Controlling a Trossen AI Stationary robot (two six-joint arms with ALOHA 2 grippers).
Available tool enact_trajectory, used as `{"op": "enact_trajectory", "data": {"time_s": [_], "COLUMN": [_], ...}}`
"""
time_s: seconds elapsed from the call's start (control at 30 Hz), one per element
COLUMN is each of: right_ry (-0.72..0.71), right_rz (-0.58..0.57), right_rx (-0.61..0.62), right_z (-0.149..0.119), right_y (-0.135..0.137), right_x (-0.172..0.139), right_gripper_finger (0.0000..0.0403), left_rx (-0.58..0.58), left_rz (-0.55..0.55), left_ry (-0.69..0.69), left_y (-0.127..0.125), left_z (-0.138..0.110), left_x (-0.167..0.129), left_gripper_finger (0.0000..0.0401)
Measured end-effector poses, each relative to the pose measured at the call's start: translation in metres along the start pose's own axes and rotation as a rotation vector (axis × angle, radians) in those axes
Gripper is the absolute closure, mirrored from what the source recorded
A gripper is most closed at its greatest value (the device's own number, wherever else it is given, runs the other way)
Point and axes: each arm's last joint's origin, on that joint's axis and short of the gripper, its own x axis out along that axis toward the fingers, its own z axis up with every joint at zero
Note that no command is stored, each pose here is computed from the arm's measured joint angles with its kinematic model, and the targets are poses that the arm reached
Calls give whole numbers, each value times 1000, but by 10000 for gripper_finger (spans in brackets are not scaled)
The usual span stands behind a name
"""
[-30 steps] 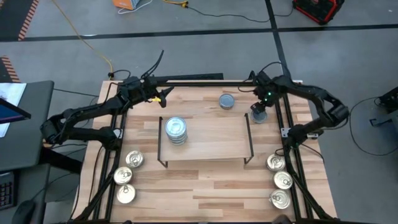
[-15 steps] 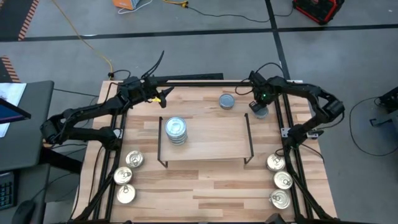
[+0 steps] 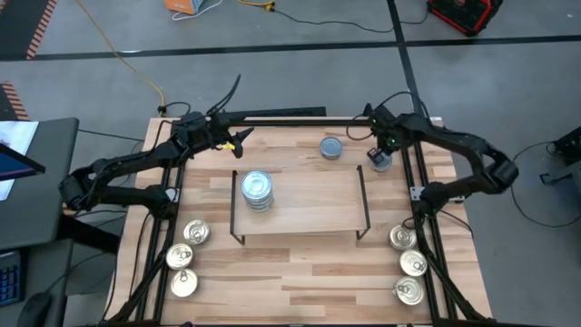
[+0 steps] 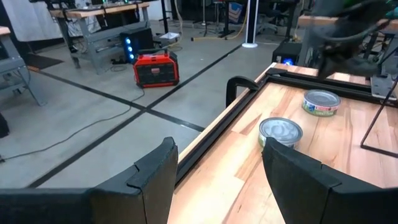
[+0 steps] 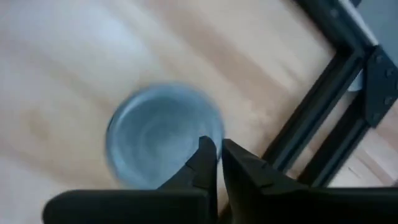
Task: Stack canned seafood by type on shelf
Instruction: Stack the green tuna can on top of the green tuna can on the shelf
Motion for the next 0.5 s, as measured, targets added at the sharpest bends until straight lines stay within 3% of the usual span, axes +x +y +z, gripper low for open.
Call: {"op": "enact_trajectory", "data": {"time_s": [0.3,0.5], "right_ry": [25,-42], "right_rz": [32,-96], "right_rx": [-283,-372], "right_z": [-27,-35], "right_y": [49,71], "right_x": [-6,-12], "right_gripper_finger": [246,182], "left_rx": [-12,7], "left_rz": [-18,-27], "left_ry": [11,15], "left_y": [-1,-1], "left_z": [-1,-2], "left_x": [0,0], "left_gripper_finger": [178,178]}}
